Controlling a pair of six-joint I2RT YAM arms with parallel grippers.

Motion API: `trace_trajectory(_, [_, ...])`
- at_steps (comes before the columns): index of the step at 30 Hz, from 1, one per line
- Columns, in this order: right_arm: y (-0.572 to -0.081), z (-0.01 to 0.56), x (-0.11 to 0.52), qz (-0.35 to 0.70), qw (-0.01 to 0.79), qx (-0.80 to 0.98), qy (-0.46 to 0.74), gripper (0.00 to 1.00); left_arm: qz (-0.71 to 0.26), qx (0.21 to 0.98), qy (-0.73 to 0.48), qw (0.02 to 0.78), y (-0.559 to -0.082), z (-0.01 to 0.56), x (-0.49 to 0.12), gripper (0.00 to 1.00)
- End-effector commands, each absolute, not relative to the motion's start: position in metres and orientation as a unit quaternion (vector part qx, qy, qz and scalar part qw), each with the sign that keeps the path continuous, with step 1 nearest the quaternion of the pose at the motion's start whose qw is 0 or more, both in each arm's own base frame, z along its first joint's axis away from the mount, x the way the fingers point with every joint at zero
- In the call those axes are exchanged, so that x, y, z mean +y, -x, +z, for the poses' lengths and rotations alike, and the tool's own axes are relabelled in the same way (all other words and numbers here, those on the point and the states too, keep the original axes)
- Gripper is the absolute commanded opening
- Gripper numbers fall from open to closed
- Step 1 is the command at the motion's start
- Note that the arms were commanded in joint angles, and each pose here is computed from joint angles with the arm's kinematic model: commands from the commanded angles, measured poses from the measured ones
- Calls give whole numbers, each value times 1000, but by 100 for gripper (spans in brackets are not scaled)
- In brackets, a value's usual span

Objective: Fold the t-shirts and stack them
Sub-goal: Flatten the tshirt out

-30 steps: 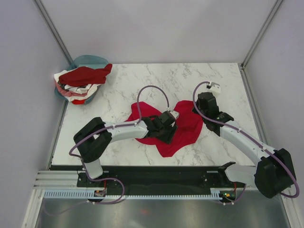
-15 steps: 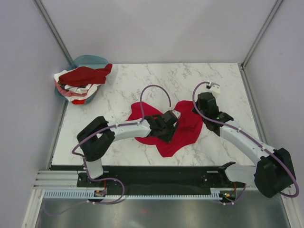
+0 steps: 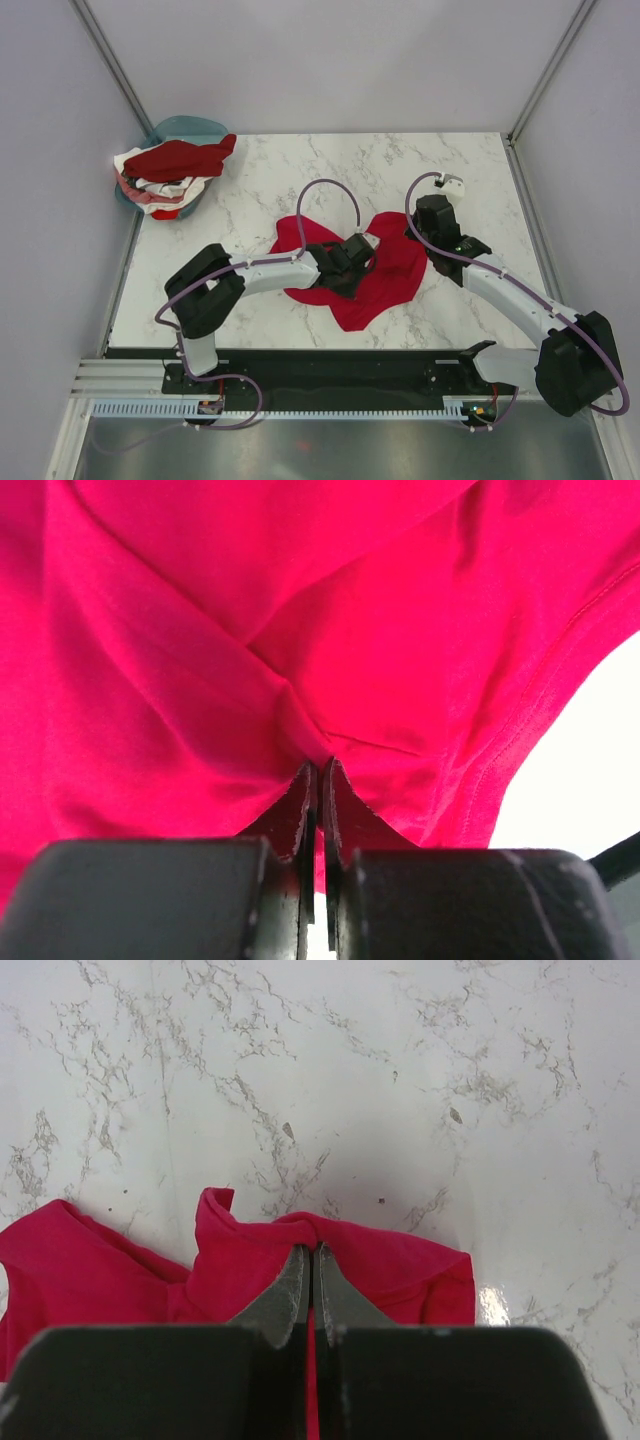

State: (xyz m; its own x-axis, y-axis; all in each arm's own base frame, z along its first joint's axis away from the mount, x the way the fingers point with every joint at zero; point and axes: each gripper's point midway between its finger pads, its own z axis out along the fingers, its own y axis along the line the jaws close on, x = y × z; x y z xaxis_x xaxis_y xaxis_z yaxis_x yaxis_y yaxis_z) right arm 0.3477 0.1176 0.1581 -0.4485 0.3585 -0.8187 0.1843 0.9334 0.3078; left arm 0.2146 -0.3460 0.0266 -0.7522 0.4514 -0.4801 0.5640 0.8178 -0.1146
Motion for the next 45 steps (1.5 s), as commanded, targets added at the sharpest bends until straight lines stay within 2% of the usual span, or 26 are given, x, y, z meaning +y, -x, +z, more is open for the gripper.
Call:
trace_trajectory(1, [-351, 168, 115, 89, 518, 833, -174, 0, -132, 914, -269, 273, -226, 64, -346, 2])
trace_trajectory(6, [-351, 164, 110, 81, 515, 834, -181, 0, -119, 907, -231, 332, -238, 97, -321, 2])
trace_trajectory(10, [-352, 161, 102, 82, 510, 832, -201, 0, -138, 895, -141, 400, -263, 144, -277, 2])
trace_trajectory(12, [-352, 158, 96, 81, 507, 832, -209, 0, -150, 895, -97, 408, -270, 146, -252, 2])
trace_trajectory(16, [-352, 158, 86, 83, 507, 827, -230, 0, -175, 870, 31, 461, -297, 183, -186, 2])
trace_trajectory(17, [-352, 156, 84, 82, 506, 826, -235, 0, -191, 849, 60, 489, -294, 207, -174, 2])
trace_trajectory(24, [-365, 167, 55, 74, 497, 822, -267, 0, -207, 784, 164, 562, -301, 284, -123, 2])
trace_trajectory(26, [-369, 183, 48, 69, 504, 817, -273, 0, -203, 770, 172, 580, -308, 323, -110, 2])
trace_trajectory(28, [-371, 199, 43, 69, 517, 808, -274, 0, -181, 781, 178, 571, -311, 333, -98, 2])
trace_trajectory(29, [-372, 212, 39, 69, 525, 802, -277, 0, -186, 764, 175, 593, -310, 365, -94, 2])
trace_trajectory(31, [-374, 242, 32, 75, 545, 785, -287, 0, -167, 764, 178, 598, -309, 381, -84, 2])
trace_trajectory(33, [-371, 260, 21, 71, 551, 776, -298, 0, -166, 741, 178, 626, -304, 424, -74, 2])
trace_trajectory(36, [-369, 310, 7, 78, 580, 751, -308, 0, -135, 727, 182, 648, -295, 462, -56, 2])
trace_trajectory(37, [-368, 342, 5, 84, 601, 734, -304, 0, -115, 733, 183, 644, -295, 462, -50, 2])
trace_trajectory(39, [-361, 368, 3, 85, 612, 728, -298, 0, -117, 714, 188, 664, -286, 490, -43, 2])
trace_trajectory(40, [-356, 401, 3, 94, 633, 712, -291, 0, -117, 706, 192, 671, -277, 501, -38, 2])
trace_trajectory(45, [-313, 474, 8, 126, 677, 679, -252, 0, -145, 673, 193, 700, -242, 529, -29, 2])
